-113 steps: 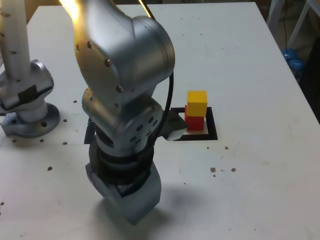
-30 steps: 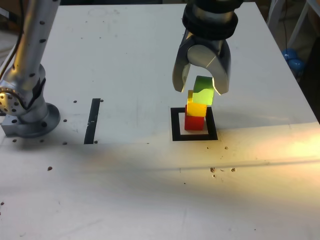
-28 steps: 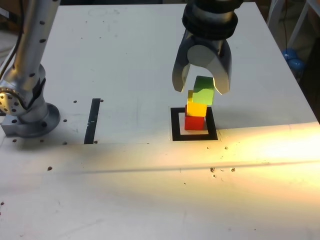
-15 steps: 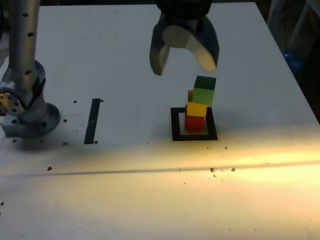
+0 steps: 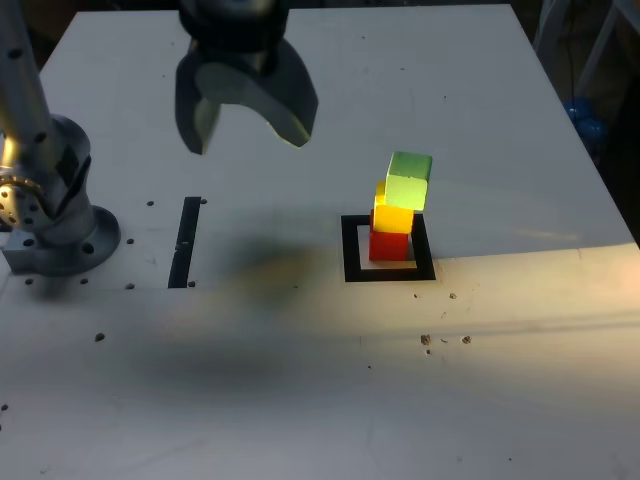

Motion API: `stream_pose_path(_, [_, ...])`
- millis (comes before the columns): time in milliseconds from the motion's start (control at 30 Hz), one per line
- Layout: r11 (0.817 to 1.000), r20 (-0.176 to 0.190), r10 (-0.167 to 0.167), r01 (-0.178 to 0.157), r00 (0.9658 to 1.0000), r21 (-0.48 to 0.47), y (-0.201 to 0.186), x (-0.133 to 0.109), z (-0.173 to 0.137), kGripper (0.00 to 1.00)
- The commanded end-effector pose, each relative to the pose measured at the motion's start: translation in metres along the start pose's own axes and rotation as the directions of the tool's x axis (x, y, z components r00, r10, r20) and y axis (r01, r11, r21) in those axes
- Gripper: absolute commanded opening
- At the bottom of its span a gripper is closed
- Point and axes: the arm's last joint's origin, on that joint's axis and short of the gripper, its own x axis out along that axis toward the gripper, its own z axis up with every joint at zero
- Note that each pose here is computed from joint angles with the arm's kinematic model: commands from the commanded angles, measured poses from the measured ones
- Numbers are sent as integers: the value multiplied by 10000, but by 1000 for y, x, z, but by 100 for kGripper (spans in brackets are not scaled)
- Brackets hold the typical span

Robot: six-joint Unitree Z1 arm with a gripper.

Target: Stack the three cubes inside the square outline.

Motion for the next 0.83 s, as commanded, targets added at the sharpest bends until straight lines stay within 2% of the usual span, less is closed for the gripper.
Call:
stream_pose_path(0, [9999, -463, -102, 99, 9989, -51, -3, 22, -14, 100])
stream_pose_path(267, [9991, -916, -373, 355, 9951, -213, -11, 74, -32, 100])
stream_pose_path(400, [9986, -1054, -484, 458, 9932, -261, -13, 92, -35, 100])
stream_pose_path(533, [9982, -1130, -555, 527, 9920, -279, -15, 101, -36, 100])
stream_pose_path(800, [9981, -1129, -571, 540, 9920, -310, -15, 103, -36, 100])
